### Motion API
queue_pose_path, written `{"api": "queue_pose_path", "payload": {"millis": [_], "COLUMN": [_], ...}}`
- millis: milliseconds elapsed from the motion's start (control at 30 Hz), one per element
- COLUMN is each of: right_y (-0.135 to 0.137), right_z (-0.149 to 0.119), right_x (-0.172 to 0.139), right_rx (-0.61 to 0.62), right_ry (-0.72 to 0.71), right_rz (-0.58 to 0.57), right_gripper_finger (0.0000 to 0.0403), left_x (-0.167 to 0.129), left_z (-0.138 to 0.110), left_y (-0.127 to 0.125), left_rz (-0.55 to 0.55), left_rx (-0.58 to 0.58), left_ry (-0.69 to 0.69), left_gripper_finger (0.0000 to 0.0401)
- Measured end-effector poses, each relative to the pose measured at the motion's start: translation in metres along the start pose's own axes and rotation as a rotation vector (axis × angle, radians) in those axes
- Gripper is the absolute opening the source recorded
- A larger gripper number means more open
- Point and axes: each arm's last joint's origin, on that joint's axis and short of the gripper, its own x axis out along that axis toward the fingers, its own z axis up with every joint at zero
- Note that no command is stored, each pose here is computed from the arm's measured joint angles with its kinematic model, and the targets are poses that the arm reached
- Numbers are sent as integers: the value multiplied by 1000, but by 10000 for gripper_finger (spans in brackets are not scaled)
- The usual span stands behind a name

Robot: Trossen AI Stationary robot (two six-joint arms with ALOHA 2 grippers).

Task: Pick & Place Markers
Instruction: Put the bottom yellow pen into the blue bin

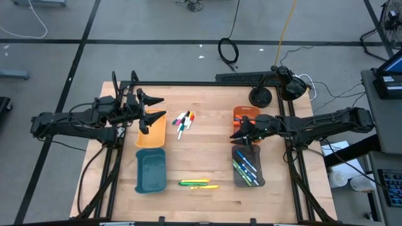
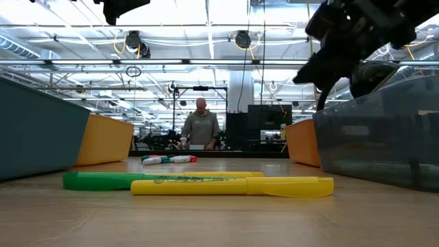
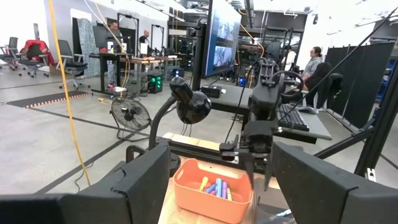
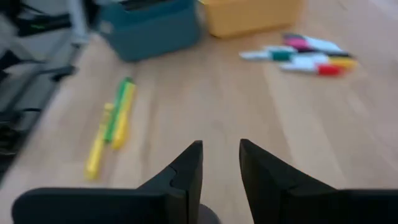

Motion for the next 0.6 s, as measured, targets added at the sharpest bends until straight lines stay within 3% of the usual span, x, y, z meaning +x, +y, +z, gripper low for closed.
{"api": "queue_pose_path", "payload": {"millis": [300,500,600], "right_y": [3,6,10], "right_z": [7,3,-8], "right_x": [-5,-28,-39], "right_rx": [-104,12,12], "right_ry": [-73,-37,-63], "right_rz": [40,48,91], "right_gripper_finger": [90,77,69], "left_x": [0,0,0], "left_z": [0,0,0], "left_y": [0,0,0], "left_rz": [0,0,0], "left_rx": [0,0,0], "left_ry": [0,-1,-1], "left_gripper_finger": [282,282,282]}}
